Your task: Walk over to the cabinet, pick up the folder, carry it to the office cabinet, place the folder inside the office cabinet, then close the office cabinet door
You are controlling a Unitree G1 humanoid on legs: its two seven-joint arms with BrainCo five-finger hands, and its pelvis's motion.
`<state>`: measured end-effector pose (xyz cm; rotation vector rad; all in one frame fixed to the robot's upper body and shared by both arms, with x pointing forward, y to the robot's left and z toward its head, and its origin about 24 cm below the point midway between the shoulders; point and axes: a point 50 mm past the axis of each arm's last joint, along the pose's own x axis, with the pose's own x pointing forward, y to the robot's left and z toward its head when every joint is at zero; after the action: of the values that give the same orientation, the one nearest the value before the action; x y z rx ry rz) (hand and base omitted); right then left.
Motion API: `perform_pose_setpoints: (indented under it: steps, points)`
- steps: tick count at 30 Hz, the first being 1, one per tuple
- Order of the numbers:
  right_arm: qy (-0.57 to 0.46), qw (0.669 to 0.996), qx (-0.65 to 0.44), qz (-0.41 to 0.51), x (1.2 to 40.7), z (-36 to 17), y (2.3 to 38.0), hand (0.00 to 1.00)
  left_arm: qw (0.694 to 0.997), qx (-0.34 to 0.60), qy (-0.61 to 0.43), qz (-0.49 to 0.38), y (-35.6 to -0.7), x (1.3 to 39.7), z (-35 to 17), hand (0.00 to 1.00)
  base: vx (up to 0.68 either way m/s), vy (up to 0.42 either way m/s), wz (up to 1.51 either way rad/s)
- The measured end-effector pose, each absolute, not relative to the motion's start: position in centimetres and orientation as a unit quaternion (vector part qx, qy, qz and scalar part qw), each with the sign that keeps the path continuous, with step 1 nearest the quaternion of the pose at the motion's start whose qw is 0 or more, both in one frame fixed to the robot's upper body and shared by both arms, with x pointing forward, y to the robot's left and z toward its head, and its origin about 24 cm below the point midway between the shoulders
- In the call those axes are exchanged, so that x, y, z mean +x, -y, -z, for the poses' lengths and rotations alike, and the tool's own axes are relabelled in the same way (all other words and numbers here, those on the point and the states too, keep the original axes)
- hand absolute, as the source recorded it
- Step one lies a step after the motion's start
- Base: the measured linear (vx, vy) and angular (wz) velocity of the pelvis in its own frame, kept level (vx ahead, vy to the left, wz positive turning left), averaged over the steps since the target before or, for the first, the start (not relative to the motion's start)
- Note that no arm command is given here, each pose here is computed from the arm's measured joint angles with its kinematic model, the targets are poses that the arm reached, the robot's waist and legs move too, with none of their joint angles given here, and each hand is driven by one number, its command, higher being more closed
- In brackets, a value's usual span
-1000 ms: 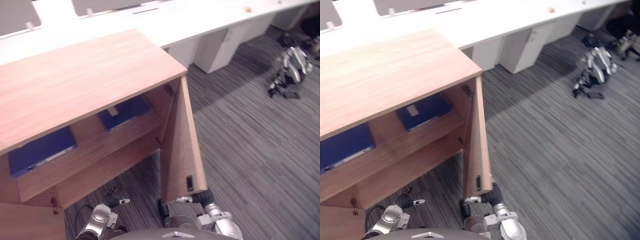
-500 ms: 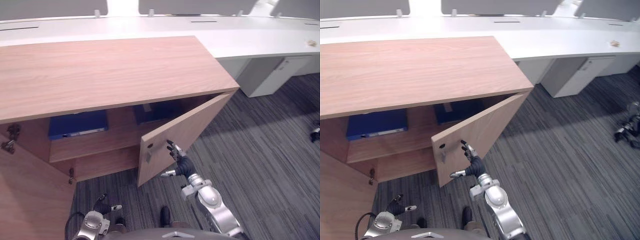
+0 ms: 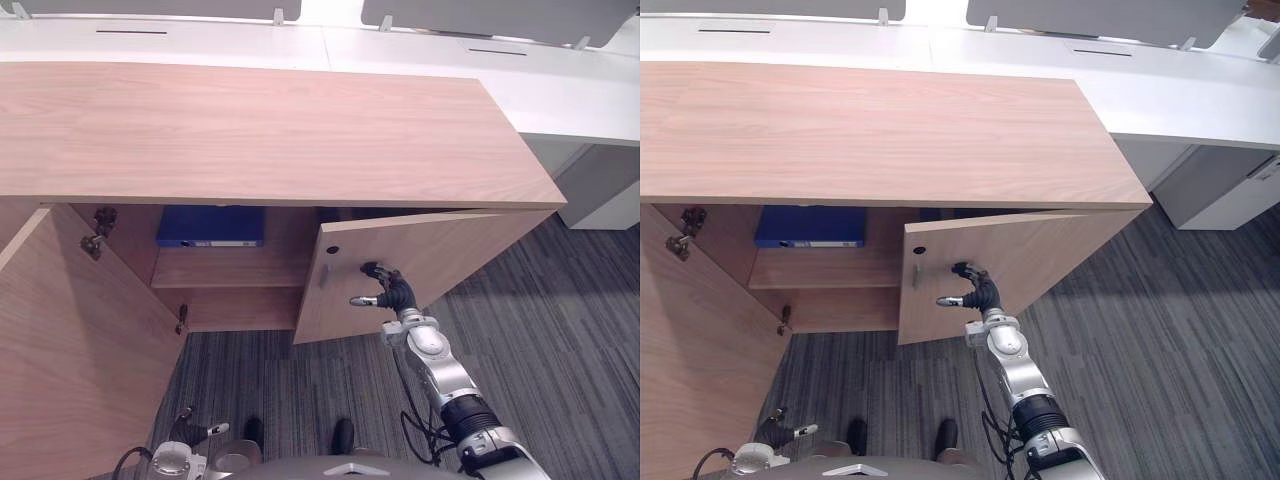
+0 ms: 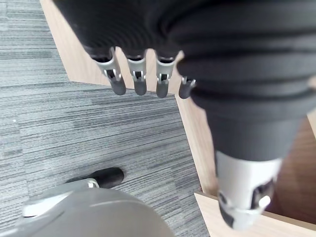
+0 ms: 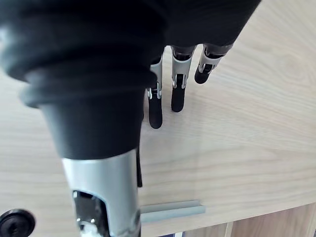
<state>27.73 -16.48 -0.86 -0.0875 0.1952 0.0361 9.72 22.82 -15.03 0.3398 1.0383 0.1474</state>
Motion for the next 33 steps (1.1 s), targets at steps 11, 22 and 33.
perform_pose_setpoints:
  steps: [11,22,33]
  points:
    - [-0.282,0.956,-0.047,0.059,19.4,9.2,18.7,0.0,0.851,0.138,-0.499,-0.086,-22.4,9.2,15.3,0.0,-0.02,-0.009,0.04]
    - [-0.408,0.904,-0.04,0.124,13.8,13.4,20.1,0.0,0.848,0.095,-0.503,-0.135,-22.3,8.6,15.4,0.0,-0.03,0.0,0.03]
    - [-0.433,0.885,-0.018,0.168,13.2,14.1,19.9,0.0,0.849,0.017,-0.483,-0.214,-21.9,9.1,15.2,0.0,0.02,-0.02,0.56]
